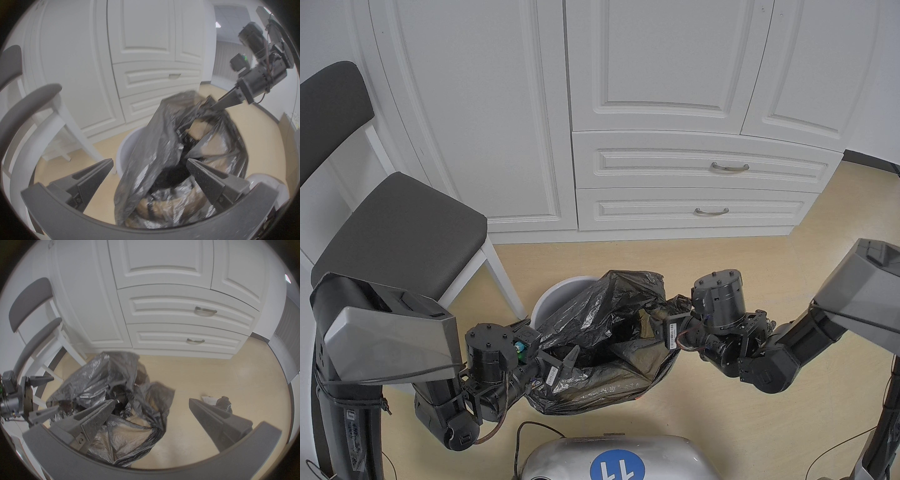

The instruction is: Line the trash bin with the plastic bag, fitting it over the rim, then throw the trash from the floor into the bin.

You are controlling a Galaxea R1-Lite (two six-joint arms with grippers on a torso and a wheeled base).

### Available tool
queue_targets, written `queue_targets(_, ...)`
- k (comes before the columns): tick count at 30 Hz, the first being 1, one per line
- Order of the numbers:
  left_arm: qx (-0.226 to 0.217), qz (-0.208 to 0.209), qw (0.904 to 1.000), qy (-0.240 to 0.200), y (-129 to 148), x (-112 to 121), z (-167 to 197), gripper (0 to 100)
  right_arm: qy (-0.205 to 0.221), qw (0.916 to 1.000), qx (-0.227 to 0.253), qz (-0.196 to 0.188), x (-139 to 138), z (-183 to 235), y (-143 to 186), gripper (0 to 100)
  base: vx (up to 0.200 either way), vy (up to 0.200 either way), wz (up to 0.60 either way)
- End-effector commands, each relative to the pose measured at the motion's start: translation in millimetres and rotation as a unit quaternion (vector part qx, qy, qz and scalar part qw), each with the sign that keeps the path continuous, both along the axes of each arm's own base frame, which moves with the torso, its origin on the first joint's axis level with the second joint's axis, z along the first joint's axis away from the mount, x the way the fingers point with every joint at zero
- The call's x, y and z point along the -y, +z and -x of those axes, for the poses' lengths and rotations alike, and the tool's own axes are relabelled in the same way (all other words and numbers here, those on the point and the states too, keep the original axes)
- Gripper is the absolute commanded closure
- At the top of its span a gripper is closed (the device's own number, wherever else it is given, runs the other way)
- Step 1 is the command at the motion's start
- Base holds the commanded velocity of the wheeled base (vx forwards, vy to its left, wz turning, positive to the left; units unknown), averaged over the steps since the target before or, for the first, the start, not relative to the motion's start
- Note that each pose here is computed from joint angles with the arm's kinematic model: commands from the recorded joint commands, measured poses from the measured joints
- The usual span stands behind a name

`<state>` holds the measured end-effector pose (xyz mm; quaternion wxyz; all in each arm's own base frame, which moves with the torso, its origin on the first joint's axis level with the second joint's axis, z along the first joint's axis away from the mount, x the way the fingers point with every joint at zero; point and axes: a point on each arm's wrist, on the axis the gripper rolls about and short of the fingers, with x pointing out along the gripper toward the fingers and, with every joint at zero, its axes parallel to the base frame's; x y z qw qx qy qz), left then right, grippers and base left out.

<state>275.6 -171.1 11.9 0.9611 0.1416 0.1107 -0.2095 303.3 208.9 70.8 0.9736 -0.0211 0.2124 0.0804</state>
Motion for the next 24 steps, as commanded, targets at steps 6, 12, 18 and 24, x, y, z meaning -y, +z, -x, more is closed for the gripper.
queue_targets(6, -0.003, -0.029, 0.9979, 0.058, -35, -24, -43, 0, -0.007, 0.999, -0.036, 0.027, -4, -14, -41, 0, 0.0, 0.0, 0.0)
queue_targets(12, 0.029, -0.018, 0.995, 0.094, -35, -33, -72, 0, -0.025, 0.9996, -0.008, 0.008, 5, -28, -39, 0, 0.0, 0.0, 0.0)
queue_targets(18, 0.06, -0.026, 0.9842, 0.165, -42, -36, -96, 0, -0.038, 0.9991, 0.003, 0.019, 14, -41, -53, 0, 0.0, 0.0, 0.0)
queue_targets(24, 0.095, -0.01, 0.977, 0.191, -41, -26, -116, 0, -0.044, 0.9987, -0.005, 0.024, 17, -47, -63, 0, 0.0, 0.0, 0.0)
